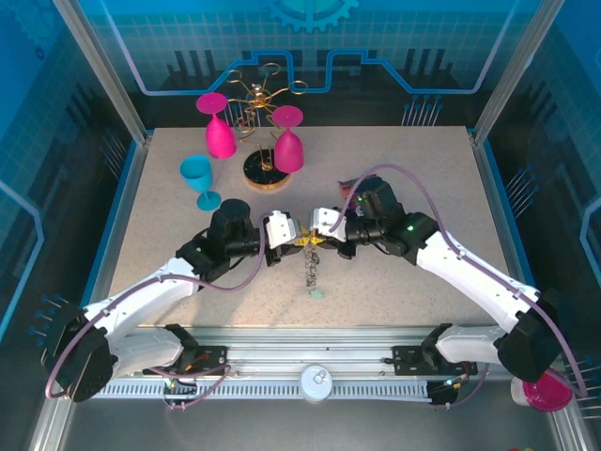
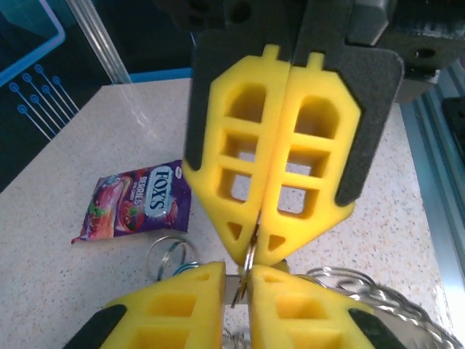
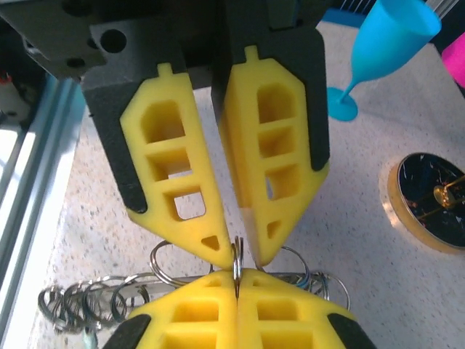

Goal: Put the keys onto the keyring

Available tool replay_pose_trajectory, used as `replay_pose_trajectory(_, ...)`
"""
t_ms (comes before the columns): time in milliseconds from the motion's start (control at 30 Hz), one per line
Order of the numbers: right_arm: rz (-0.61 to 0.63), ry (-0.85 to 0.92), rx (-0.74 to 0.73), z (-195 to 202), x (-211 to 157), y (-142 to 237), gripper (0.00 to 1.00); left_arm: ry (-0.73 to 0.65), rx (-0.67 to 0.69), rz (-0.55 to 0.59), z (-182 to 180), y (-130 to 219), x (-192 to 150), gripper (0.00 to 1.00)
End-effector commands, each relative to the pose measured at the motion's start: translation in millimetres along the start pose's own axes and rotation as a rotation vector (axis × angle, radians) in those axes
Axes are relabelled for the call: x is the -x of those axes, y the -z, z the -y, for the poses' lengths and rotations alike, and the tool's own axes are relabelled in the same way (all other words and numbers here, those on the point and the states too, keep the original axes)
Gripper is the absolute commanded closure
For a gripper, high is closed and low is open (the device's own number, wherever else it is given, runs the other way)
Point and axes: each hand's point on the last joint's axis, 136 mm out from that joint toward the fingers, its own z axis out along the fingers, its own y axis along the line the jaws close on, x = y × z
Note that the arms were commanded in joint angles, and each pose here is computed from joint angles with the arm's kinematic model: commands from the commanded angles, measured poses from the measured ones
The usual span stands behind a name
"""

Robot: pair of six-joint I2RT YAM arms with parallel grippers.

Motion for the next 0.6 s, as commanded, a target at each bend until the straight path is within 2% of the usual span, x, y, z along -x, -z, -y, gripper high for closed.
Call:
replay_pose_trajectory(0,0.023,0.102,0.111,-26,25,2,1.0,-0.046,-0.022,-0.047,0,-4,2,0.99)
replay_pose_trajectory(100,0.122,0.041,0.078,-19,37,10,0.98,-0.055,-0.008,-0.011,0,-2,5,1.0)
replay_pose_trajectory(167,0.22,-0.033,0.045,-10,35,18,0.81,-0.064,0.018,0.056,0,1,10,1.0)
replay_pose_trajectory(267,0.332,-0.114,0.022,-1,28,28,0.71,-0.064,0.034,0.131,3,7,17,1.0)
replay_pose_trajectory(367,0.37,-0.14,0.023,-3,18,25,0.68,-0.05,0.026,0.175,6,11,22,1.0)
replay_pose_trajectory(567,0.363,-0.14,0.046,-6,10,17,0.69,-0.037,0.013,0.214,10,14,26,1.0)
